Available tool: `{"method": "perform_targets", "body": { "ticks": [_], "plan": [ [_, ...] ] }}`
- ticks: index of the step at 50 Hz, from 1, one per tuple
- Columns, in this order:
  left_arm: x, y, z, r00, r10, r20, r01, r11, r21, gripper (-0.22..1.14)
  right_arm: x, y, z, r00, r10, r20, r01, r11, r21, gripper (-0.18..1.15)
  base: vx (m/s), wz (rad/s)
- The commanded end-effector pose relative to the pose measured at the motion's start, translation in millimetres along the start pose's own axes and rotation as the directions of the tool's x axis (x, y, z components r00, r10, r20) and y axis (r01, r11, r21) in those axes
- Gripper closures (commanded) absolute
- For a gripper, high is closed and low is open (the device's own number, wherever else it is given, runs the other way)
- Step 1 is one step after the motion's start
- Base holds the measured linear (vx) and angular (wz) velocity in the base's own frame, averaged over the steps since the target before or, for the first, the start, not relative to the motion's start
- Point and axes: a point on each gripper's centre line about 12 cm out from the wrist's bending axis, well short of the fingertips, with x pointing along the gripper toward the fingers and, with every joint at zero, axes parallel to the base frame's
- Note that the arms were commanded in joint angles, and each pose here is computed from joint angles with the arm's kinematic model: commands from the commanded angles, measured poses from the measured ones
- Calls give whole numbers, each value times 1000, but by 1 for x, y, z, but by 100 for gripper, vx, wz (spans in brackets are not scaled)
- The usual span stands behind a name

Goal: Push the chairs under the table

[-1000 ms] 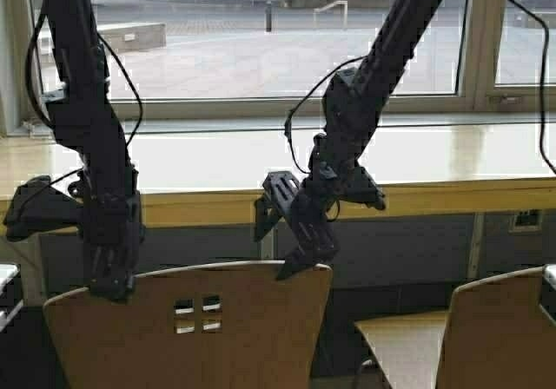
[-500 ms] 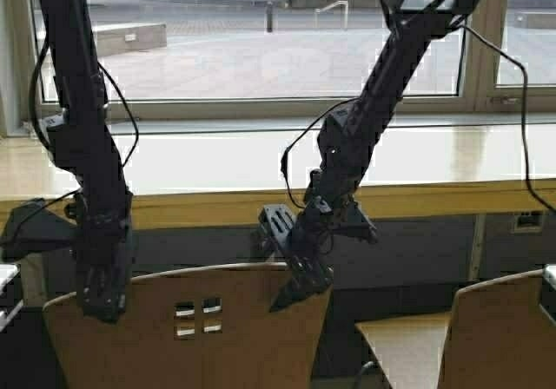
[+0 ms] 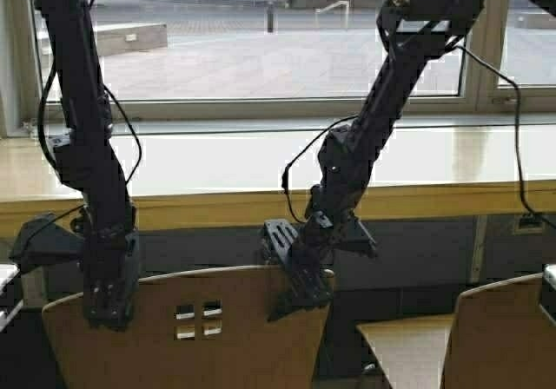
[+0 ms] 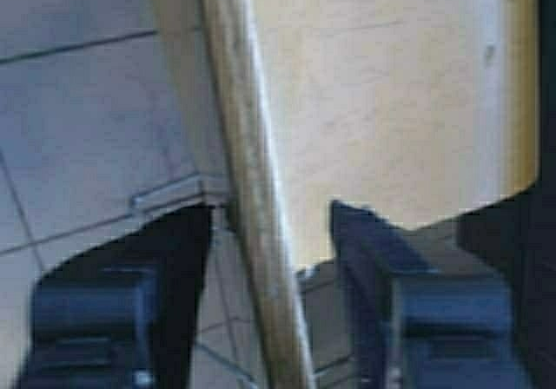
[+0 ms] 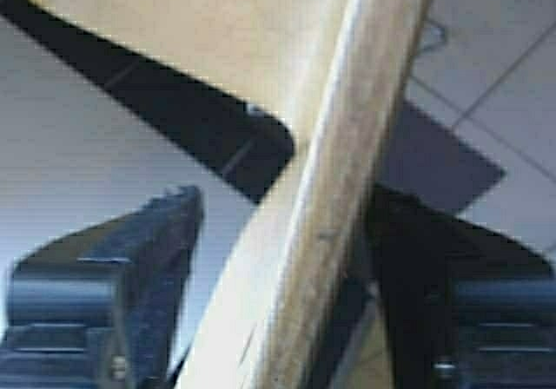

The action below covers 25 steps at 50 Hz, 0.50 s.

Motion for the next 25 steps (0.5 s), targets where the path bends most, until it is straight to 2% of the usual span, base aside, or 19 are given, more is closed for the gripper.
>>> {"method": "perform_targets", "body": {
  "ticks": [1, 8, 12, 15, 25],
  "plan": [
    [0, -4, -2, 999, 23, -30, -23, 1000, -12, 37, -6, 16, 0, 999, 33, 0, -33, 999, -10, 37, 2, 1],
    [0, -2, -2, 999, 36, -36, -37, 999, -13, 71, -5, 13, -1, 999, 28, -24, -28, 1000, -6, 73, 2, 0],
    [1, -4, -2, 999, 32, -37, -33, 999, -15, 84, -4, 12, -3, 999, 23, -43, -23, 1000, -5, 87, 2, 3],
    [3, -6, -1, 999, 28, -35, -29, 999, -20, 88, -3, 11, -2, 999, 22, -42, -22, 1000, -2, 92, 3, 4],
    [7, -20, -1, 999, -2, -39, 1, 1000, -31, 88, 3, 4, 4, 999, 13, -47, -12, 1000, 11, 91, 6, 3]
  ]
}}
